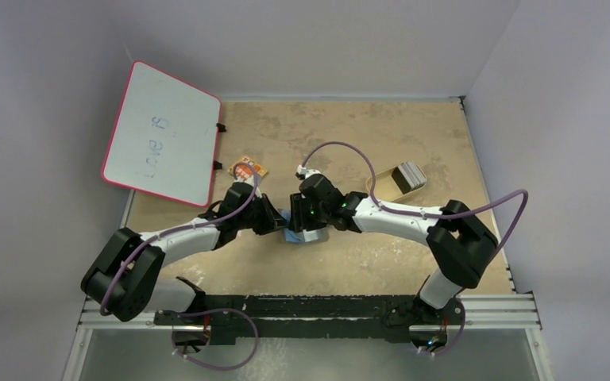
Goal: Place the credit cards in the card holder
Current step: Insert the credit card into the card holder.
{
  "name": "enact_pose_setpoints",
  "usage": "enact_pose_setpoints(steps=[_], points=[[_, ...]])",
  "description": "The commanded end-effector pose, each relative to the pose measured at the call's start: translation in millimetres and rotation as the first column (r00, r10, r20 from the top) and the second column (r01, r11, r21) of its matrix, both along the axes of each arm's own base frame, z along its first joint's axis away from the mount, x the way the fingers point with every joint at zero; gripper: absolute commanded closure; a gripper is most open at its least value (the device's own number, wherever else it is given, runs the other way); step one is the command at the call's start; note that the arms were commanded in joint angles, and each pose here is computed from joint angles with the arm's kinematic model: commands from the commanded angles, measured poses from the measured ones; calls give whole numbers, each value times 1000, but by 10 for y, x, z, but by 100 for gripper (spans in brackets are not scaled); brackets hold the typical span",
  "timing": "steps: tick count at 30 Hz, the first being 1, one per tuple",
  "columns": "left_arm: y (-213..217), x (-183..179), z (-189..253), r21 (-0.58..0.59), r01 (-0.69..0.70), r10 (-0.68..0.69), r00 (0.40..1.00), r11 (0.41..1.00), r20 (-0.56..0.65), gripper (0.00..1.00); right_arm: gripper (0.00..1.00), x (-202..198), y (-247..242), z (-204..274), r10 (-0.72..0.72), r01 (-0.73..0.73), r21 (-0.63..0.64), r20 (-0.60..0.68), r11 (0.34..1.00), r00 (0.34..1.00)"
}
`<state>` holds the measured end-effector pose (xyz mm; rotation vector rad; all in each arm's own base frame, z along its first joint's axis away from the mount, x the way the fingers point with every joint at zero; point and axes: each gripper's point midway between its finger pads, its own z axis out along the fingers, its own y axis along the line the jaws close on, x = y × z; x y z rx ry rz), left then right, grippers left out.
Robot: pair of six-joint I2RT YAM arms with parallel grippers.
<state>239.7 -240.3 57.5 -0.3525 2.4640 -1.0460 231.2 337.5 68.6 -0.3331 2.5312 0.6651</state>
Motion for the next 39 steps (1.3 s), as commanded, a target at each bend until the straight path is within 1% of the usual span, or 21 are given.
enact_pose_setpoints(steps=[1,4,7,10,20,26,28,32,37,39], points=[[-64,112,174,-4,23,-23,997,1000,69,100,53,105,-193,103,-77,80,-58,46,995,996],[-74,94,145,-10,28,-28,998,1000,60,100,55,53,-229,29,-76,77,-79,19,994,997],[-60,72,123,-14,24,-24,998,1000,61,100,56,42,-216,50,-71,72,-72,15,995,997],[-46,63,74,0,30,-30,998,1000,60,100,55,43,-203,79,-70,71,-60,18,996,997],[21,66,-81,72,48,-53,997,996,61,100,55,59,-300,-20,-86,88,-96,29,992,996],[40,62,-114,95,65,-72,995,993,74,100,57,80,-391,-95,-105,108,-132,33,985,994],[42,56,-137,103,74,-81,994,992,70,98,58,113,-408,-92,-113,119,-135,49,984,992],[43,60,-115,104,75,-83,994,992,77,89,61,88,-551,-183,-133,140,-172,51,975,990],[29,85,1,76,52,-59,994,996,93,82,60,64,-543,-94,-127,134,-136,61,982,990],[76,105,4,103,35,-44,995,994,91,79,60,72,-533,-57,-127,135,-130,65,982,990]])
